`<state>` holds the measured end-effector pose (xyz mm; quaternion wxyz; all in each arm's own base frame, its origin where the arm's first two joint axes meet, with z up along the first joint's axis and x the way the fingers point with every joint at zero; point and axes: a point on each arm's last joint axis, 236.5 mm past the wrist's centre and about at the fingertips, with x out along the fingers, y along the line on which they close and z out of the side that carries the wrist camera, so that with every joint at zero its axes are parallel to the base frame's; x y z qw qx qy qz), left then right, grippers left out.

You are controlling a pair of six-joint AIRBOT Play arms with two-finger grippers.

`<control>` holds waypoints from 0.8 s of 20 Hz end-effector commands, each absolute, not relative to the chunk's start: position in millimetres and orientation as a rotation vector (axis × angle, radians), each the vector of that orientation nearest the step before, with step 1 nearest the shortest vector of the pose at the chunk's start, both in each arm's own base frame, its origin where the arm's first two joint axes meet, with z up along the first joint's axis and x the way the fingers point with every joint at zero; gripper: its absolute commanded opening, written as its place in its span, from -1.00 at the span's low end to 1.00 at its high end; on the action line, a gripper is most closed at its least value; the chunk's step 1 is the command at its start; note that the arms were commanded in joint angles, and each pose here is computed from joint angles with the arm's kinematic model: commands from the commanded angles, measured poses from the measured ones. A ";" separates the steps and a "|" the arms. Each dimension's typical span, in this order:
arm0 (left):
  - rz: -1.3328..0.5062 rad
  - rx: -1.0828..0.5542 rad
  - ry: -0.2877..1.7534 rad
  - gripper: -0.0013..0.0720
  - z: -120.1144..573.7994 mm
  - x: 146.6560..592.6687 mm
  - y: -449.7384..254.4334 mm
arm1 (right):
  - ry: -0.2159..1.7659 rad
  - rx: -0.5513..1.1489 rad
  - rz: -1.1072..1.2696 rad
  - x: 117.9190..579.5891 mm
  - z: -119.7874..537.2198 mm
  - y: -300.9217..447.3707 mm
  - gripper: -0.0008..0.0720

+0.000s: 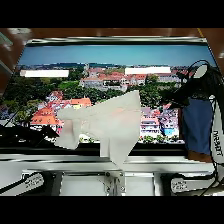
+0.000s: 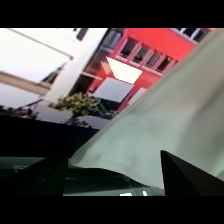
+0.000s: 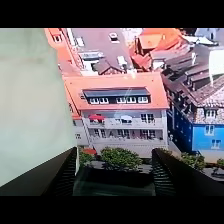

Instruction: Fold the shirts.

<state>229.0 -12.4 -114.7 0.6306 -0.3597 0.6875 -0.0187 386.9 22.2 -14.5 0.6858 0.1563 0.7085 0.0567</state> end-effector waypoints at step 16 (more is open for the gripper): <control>-0.232 -0.689 1.537 -0.85 -122.5 250.9 -70.5 | 1.801 0.573 0.376 309.8 -64.4 87.7 0.61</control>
